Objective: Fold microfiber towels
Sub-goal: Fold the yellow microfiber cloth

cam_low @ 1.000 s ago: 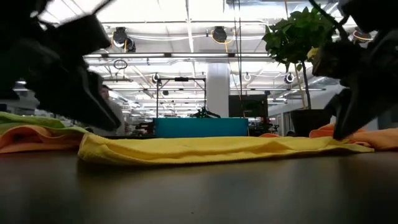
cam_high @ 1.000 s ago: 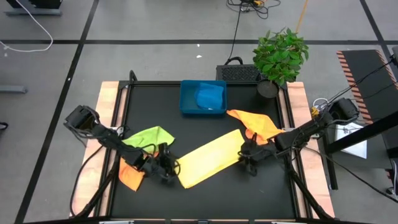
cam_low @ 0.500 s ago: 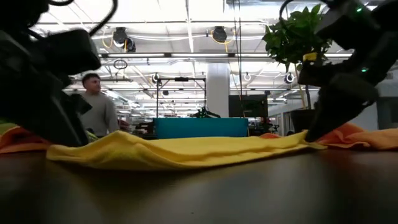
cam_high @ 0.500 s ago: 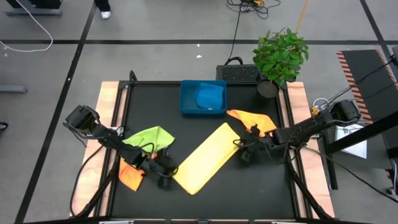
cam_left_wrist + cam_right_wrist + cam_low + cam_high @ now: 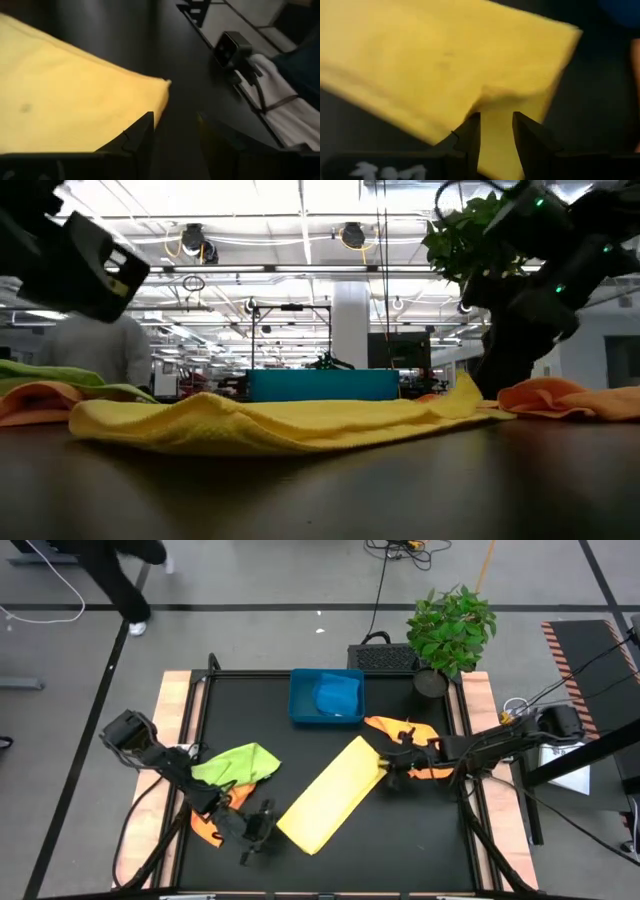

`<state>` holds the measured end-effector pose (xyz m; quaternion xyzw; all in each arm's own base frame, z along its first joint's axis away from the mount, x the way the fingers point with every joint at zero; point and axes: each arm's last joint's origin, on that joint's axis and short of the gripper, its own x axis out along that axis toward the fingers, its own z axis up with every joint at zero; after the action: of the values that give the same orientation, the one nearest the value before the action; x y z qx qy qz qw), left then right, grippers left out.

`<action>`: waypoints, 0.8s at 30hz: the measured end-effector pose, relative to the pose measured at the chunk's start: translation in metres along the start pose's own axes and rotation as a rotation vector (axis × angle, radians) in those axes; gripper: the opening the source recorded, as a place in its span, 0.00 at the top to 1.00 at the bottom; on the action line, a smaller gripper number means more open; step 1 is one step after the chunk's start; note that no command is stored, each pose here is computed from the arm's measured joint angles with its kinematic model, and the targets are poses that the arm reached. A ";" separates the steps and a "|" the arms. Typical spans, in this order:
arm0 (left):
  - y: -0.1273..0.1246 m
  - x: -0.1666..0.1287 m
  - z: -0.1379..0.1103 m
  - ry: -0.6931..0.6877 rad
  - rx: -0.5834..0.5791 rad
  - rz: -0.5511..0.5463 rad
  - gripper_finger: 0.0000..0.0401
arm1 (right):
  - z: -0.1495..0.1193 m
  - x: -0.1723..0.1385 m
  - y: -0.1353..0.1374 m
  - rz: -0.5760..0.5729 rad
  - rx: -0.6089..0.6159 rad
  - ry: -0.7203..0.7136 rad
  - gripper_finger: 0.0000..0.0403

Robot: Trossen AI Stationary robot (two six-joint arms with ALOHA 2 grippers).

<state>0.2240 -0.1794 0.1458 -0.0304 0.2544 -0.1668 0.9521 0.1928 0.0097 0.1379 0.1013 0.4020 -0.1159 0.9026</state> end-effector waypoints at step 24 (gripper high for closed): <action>0.050 -0.001 -0.028 0.276 -0.236 0.422 0.63 | -0.029 0.000 0.020 -0.053 0.083 0.169 0.73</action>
<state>0.2242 -0.1314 0.1153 -0.0642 0.3999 0.0636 0.9121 0.1784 0.0361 0.1209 0.1373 0.4741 -0.1476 0.8571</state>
